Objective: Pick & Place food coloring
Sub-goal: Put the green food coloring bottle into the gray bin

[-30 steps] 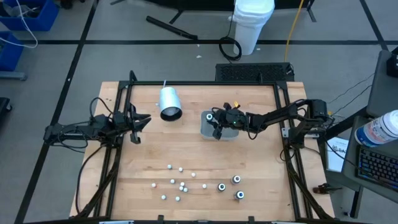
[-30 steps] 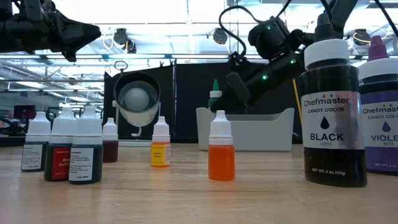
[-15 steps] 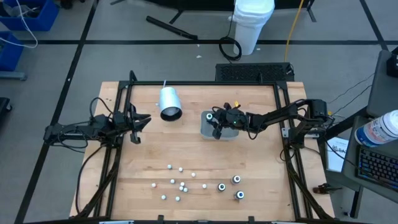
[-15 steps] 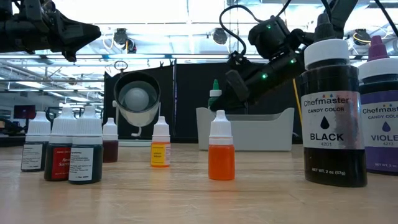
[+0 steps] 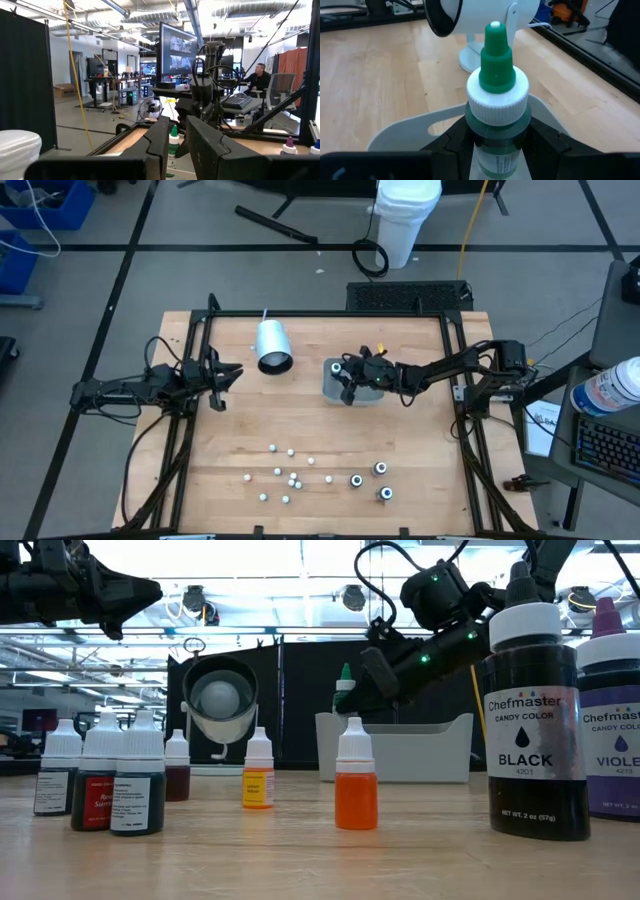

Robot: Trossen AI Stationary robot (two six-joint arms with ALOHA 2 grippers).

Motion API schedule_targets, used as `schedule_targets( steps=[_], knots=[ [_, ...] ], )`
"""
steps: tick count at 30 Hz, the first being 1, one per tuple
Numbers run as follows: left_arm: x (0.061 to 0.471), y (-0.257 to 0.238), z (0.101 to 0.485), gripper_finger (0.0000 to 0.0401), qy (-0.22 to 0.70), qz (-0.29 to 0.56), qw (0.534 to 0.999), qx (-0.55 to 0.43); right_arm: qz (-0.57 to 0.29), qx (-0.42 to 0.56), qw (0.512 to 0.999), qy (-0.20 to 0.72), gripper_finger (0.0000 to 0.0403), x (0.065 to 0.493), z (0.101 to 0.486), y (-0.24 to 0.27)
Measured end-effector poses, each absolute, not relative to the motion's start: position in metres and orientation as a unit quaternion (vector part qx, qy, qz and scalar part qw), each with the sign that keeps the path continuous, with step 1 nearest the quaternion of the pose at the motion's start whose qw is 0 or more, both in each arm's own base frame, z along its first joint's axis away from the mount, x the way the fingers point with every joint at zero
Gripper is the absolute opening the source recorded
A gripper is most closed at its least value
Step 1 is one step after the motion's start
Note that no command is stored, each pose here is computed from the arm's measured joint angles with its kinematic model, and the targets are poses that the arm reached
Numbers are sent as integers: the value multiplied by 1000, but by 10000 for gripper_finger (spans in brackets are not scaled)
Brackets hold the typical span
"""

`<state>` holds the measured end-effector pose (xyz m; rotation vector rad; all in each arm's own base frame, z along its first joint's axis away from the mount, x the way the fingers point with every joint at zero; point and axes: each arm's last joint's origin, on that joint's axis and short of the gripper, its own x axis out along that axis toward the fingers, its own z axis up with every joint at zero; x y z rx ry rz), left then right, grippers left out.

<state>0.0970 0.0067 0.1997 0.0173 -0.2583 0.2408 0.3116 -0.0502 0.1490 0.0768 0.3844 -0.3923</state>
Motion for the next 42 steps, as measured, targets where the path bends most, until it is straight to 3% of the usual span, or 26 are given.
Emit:
schedule_targets(
  steps=[14,42],
  knots=[
    [97,7,200,72,-129,120,984,8,-204,51,956,204,132,316,129,-48],
    [97,7,200,72,-129,119,984,8,-198,55,954,218,132,315,126,-48]
  ],
)
